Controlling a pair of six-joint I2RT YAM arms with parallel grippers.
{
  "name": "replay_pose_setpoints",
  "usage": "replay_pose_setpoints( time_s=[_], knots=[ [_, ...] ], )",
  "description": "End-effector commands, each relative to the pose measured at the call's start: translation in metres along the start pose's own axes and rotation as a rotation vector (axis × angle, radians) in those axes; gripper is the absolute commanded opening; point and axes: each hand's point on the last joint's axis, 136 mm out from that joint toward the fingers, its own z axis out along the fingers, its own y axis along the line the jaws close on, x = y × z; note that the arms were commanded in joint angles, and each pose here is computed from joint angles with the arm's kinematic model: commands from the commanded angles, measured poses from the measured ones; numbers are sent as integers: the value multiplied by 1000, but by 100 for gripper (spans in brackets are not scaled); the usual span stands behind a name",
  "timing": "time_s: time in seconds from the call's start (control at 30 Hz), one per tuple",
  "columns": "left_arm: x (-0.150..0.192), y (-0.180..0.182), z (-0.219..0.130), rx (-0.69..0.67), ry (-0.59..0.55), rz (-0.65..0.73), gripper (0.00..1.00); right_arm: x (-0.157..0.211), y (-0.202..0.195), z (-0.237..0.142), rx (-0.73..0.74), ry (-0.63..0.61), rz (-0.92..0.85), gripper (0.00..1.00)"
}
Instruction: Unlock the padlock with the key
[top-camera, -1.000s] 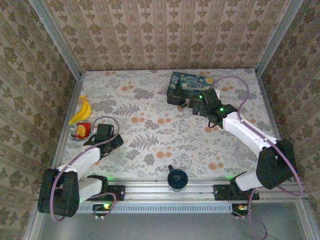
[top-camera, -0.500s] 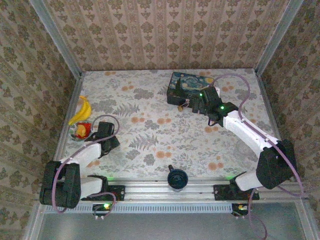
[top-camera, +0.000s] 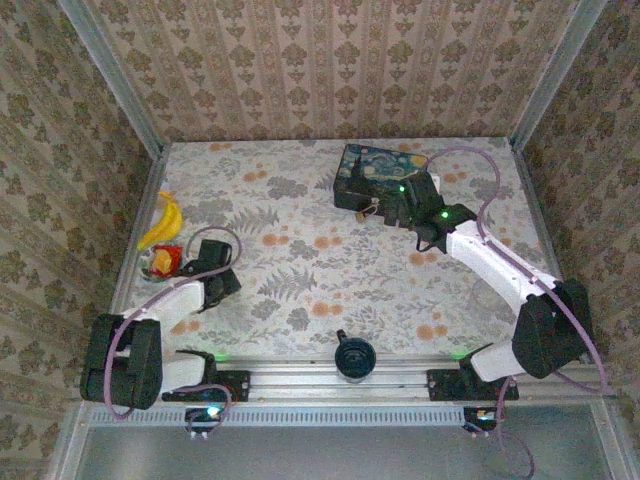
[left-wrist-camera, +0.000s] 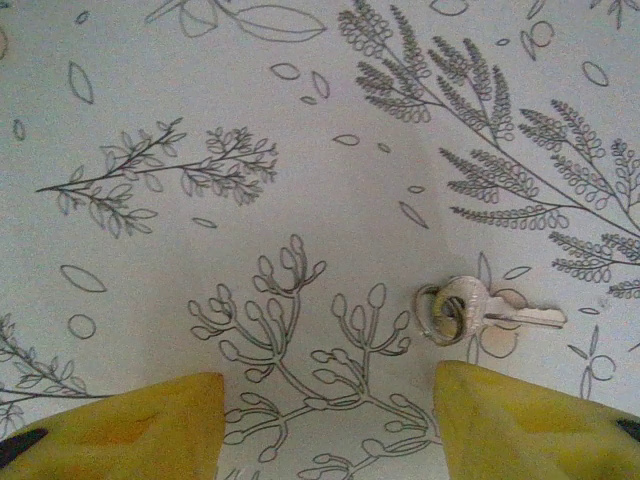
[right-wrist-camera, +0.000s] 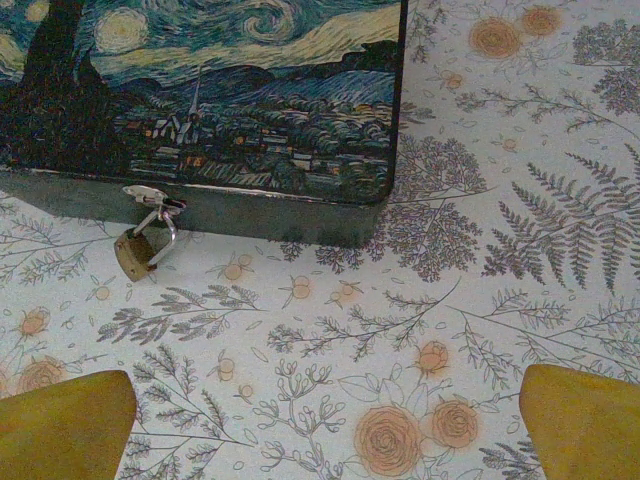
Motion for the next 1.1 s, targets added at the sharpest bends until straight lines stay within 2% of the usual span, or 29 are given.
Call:
replay_pose_setpoints(
  time_s=[0.0,0.3,0.7,0.9,1.07],
  knots=[
    [-15,-65,-1,261,-21,17,58,-1,5,-2,-11,1,9,100],
    [-26,-71,7,247,-28,17,55,0,5,-2,-15,5,2,100],
    [-29,-80,20,255,-9,32,44,0,6,-2,-17,4,8,100],
    [-29,-87,23,275,2,43,45,1,7,-1,-21,9,13,100],
    [-33,-89,20,287,-8,41,49,1,7,-2,-24,8,17,100]
  ],
)
